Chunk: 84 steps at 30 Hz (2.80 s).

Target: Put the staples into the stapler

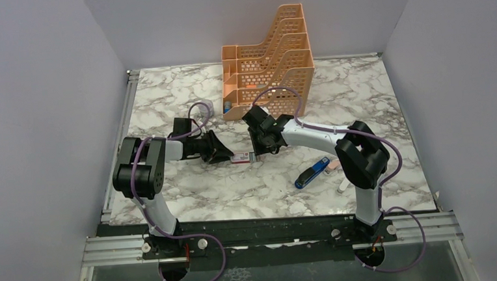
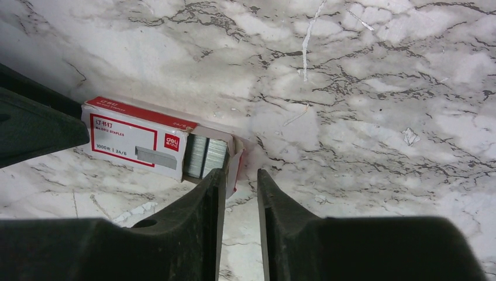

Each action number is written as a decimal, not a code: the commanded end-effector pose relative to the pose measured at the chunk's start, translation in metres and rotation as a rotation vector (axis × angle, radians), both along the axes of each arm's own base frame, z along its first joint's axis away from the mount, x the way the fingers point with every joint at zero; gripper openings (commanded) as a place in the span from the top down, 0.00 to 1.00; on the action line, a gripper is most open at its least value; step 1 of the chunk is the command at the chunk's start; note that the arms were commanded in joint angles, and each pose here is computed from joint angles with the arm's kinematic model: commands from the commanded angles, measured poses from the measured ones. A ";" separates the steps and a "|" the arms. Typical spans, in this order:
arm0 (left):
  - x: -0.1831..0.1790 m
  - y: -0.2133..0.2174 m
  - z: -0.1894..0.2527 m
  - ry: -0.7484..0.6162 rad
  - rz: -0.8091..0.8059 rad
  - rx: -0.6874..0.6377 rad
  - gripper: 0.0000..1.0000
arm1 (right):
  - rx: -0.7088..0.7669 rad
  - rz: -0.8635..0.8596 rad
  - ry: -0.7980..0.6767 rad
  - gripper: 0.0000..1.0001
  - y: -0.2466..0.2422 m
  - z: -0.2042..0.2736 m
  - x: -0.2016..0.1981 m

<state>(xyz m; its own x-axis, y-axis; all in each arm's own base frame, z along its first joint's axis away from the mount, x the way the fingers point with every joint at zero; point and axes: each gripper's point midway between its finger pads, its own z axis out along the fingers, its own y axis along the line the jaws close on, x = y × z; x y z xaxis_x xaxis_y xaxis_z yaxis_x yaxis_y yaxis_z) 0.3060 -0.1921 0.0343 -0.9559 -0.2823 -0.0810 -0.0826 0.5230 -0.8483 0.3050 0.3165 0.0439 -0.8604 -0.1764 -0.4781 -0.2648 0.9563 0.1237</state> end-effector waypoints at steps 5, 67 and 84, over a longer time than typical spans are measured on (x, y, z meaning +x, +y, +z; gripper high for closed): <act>0.001 -0.007 0.000 -0.013 -0.027 -0.020 0.69 | -0.011 0.015 0.006 0.73 0.004 -0.005 0.000; 0.013 0.017 0.012 -0.063 -0.021 0.187 0.54 | -0.005 -0.165 -0.125 0.60 -0.121 0.021 0.039; -0.031 0.010 0.032 -0.219 0.155 0.679 0.36 | 0.130 -0.143 -0.128 0.59 -0.101 0.028 -0.002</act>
<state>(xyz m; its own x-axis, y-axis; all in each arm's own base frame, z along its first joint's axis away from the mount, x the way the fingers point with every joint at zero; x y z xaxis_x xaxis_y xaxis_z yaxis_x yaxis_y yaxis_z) 0.2898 -0.1936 0.0782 -0.8838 -0.1792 -0.4323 0.0516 0.8809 -0.4705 0.3080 0.2053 0.0643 -0.8153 -0.0420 -0.5775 -0.1538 0.9773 0.1460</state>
